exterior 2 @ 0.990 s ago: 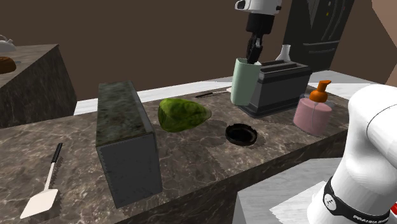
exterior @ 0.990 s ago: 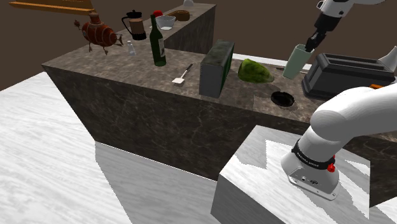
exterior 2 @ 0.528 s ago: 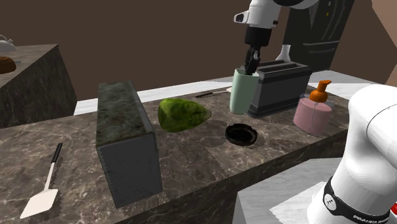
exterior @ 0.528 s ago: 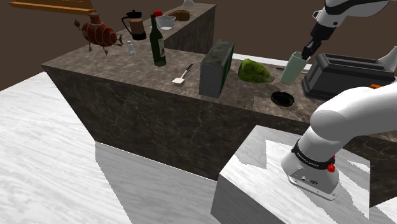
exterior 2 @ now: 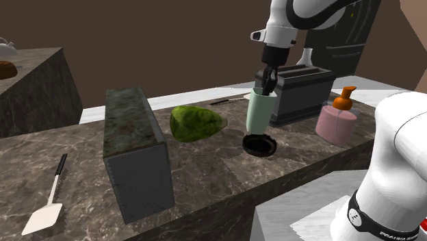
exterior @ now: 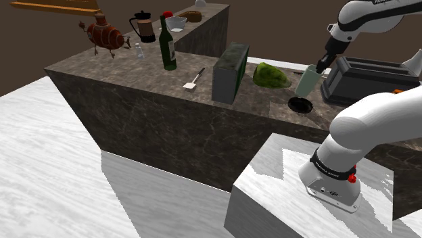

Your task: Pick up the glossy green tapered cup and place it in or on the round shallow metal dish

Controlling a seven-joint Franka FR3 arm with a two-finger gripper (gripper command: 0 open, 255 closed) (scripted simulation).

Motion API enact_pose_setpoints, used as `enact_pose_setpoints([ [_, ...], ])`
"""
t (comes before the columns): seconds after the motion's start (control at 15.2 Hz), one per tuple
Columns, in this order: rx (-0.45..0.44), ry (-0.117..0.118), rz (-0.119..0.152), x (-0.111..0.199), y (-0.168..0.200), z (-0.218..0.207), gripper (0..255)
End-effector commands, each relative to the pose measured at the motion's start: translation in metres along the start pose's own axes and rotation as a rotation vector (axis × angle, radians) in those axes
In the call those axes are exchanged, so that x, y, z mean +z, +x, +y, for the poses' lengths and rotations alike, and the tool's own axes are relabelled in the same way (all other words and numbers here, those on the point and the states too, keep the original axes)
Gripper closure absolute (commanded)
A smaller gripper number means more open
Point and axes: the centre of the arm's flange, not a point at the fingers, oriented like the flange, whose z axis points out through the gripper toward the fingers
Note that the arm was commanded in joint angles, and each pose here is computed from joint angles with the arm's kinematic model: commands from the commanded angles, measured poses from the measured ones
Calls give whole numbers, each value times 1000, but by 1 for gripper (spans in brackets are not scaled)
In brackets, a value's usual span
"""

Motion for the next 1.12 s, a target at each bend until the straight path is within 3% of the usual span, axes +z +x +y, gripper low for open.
enact_pose_setpoints([
  [0.0, 0, 0, 1, 6, 0, -1, 255],
  [0.46, 0, 0, 1, 6, 0, -1, 255],
  [0.53, 0, 0, 1, 6, 0, -1, 0],
  [0.86, 0, 0, 1, 6, 0, -1, 0],
  [1.06, 0, 0, 1, -33, 0, -1, 0],
])
